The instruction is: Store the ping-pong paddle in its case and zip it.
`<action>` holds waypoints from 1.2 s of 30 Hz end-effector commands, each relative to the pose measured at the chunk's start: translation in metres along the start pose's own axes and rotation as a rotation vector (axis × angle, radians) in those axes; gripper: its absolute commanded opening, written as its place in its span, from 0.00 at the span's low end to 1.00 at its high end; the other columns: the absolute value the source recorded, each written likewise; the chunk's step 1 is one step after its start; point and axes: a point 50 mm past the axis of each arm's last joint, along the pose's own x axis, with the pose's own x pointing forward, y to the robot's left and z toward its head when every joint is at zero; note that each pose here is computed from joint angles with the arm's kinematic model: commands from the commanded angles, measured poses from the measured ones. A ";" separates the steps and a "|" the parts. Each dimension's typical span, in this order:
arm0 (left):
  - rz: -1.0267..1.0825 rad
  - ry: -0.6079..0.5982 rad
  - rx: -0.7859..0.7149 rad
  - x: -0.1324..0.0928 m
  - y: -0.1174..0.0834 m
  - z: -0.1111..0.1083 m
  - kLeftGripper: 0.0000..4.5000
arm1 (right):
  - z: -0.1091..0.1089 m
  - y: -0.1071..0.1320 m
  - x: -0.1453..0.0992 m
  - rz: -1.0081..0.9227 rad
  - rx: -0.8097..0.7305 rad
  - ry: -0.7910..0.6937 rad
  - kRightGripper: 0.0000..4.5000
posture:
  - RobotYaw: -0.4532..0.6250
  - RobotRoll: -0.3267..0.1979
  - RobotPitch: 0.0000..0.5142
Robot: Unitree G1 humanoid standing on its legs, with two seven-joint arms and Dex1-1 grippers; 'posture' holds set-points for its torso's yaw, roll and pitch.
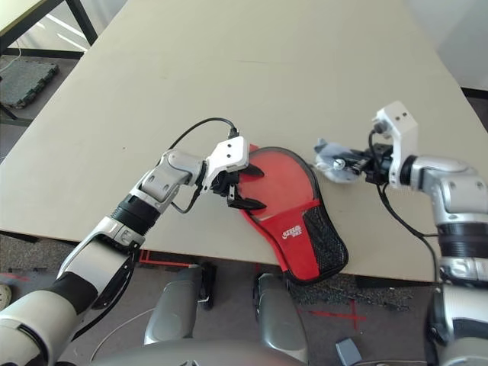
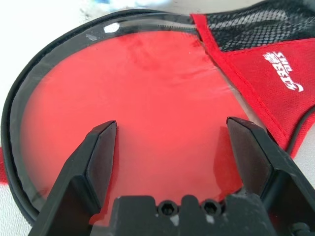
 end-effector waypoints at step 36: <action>-0.012 0.122 -0.046 0.016 0.004 -0.027 1.00 | -0.061 0.022 -0.066 0.120 0.042 0.373 0.02 | 0.37 0.62 0.25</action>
